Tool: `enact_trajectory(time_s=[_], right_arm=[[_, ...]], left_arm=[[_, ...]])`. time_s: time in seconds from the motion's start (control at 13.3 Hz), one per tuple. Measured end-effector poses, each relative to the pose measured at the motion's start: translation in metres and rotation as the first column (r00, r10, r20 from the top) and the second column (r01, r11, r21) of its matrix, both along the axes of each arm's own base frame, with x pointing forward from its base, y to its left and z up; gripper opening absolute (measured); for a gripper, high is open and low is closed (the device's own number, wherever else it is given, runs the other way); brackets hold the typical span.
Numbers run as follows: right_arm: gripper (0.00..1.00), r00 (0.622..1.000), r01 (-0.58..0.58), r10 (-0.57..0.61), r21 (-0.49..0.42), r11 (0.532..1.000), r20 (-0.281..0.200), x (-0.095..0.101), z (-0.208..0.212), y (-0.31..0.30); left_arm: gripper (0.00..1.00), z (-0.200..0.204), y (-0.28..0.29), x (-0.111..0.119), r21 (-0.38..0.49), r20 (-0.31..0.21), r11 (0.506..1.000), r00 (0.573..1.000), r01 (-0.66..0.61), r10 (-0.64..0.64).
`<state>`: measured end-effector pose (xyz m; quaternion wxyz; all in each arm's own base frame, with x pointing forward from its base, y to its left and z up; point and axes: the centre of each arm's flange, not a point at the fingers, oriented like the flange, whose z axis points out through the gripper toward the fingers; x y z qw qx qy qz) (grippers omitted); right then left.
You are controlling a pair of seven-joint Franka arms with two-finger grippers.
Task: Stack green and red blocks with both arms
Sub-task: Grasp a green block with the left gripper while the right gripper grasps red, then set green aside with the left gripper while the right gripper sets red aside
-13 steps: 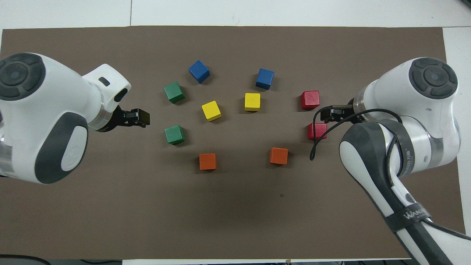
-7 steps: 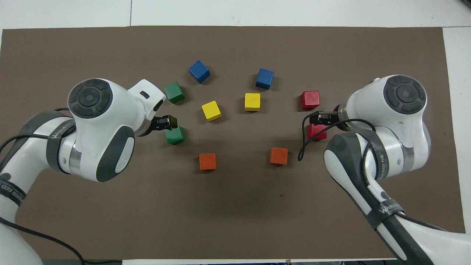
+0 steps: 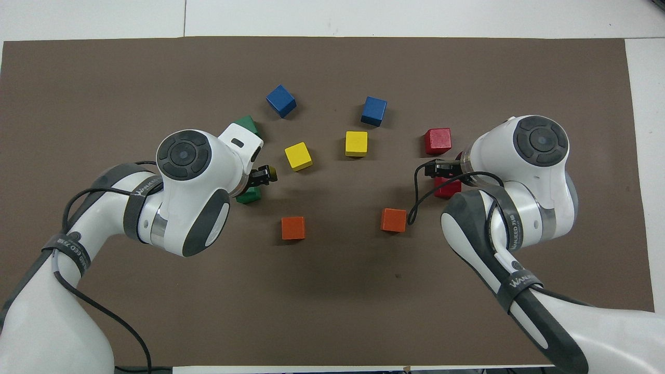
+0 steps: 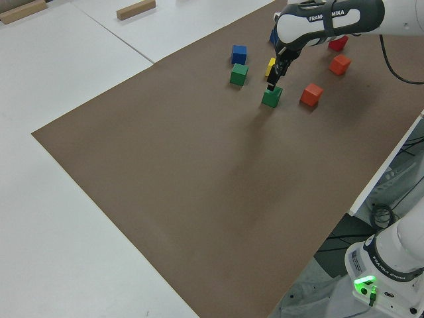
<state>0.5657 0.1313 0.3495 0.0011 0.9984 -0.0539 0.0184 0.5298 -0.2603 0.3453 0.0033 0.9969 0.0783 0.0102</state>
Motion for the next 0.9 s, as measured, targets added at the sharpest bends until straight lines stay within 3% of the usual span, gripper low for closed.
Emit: enact_trajectory(time_s=[0.22, 0.9], right_arm=[[1.00, 1.000, -0.001, 0.001, 0.007, 1.000, 0.028, 0.000, -0.018, 0.000], [1.00, 1.000, -0.001, 0.000, -0.003, 1.000, -0.012, -0.013, -0.042, -0.003]], left_arm=[[1.00, -0.015, -0.002, 0.000, 0.007, -0.016, 1.000, 1.000, -0.015, 0.015], [1.00, -0.030, 0.010, -0.005, 0.023, -0.039, 0.997, 0.997, -0.070, 0.071]])
